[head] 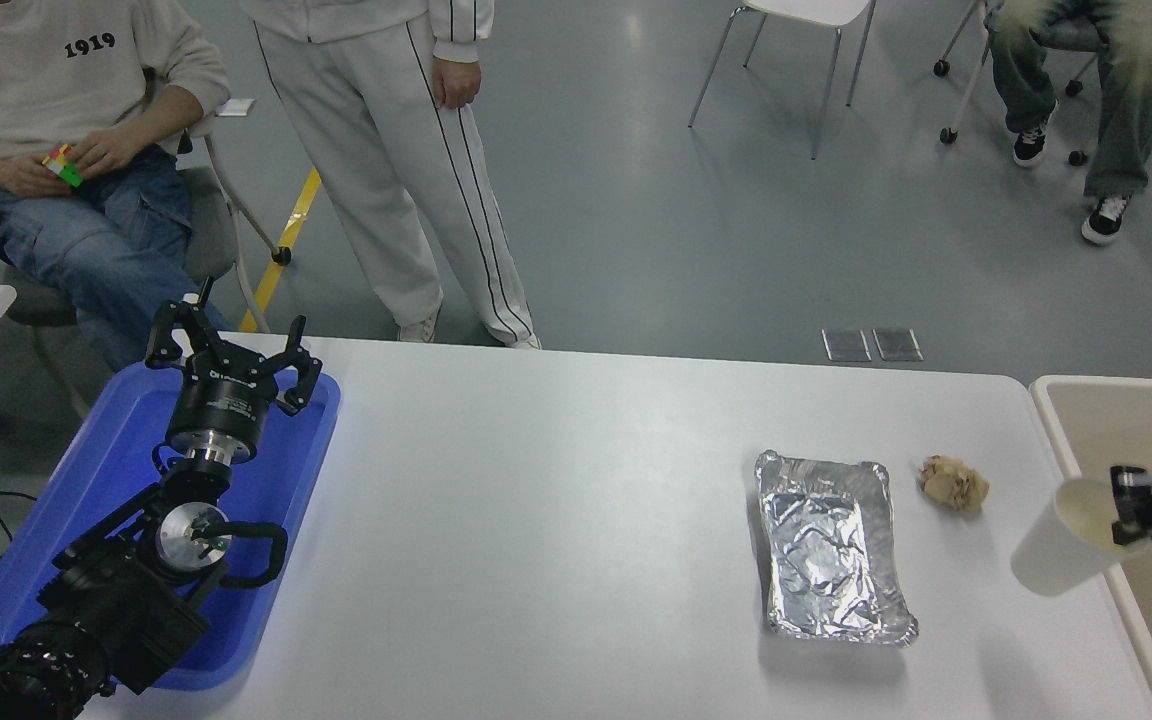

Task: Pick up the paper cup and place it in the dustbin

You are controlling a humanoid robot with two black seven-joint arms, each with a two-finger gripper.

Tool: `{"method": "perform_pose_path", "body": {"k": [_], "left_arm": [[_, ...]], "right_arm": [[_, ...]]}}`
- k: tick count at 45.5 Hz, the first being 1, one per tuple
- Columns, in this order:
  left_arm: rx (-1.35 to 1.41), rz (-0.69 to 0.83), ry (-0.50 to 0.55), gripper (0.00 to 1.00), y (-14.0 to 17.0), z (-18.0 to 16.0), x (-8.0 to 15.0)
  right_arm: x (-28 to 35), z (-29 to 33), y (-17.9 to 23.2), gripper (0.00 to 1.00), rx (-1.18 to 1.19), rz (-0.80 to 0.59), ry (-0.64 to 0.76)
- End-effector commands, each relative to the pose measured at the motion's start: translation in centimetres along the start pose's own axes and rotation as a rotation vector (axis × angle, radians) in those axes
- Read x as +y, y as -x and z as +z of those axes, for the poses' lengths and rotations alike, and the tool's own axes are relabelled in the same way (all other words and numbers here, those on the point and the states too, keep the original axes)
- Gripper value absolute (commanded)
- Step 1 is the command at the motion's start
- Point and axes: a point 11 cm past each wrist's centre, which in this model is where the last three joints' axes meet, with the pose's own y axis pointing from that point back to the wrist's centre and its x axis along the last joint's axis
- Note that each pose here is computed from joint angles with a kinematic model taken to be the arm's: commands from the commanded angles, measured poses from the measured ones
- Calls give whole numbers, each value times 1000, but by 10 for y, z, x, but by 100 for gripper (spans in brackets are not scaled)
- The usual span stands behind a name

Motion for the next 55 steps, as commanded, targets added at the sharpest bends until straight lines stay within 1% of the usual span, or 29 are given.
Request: {"method": "perform_pose_path", "body": {"k": [1, 16, 20, 27, 41, 47, 55], "left_arm": [[0, 0, 0, 100, 0, 0, 0], [0, 0, 0, 100, 0, 0, 0], [1, 1, -1, 100, 0, -1, 1], [1, 1, -1, 100, 0, -1, 1], [1, 0, 0, 100, 0, -1, 0], [0, 0, 0, 100, 0, 0, 0], [0, 2, 0, 100, -1, 0, 1]], "right_arm": [[62, -15, -22, 0, 34, 70, 0], [138, -25, -43, 0, 76, 241, 59], [148, -28, -45, 0, 87, 262, 77], [164, -33, -49, 0, 96, 303, 69], [162, -28, -48, 0, 87, 299, 81], [158, -9, -45, 0, 54, 281, 121], [139, 32, -40, 0, -27, 252, 152]]}}
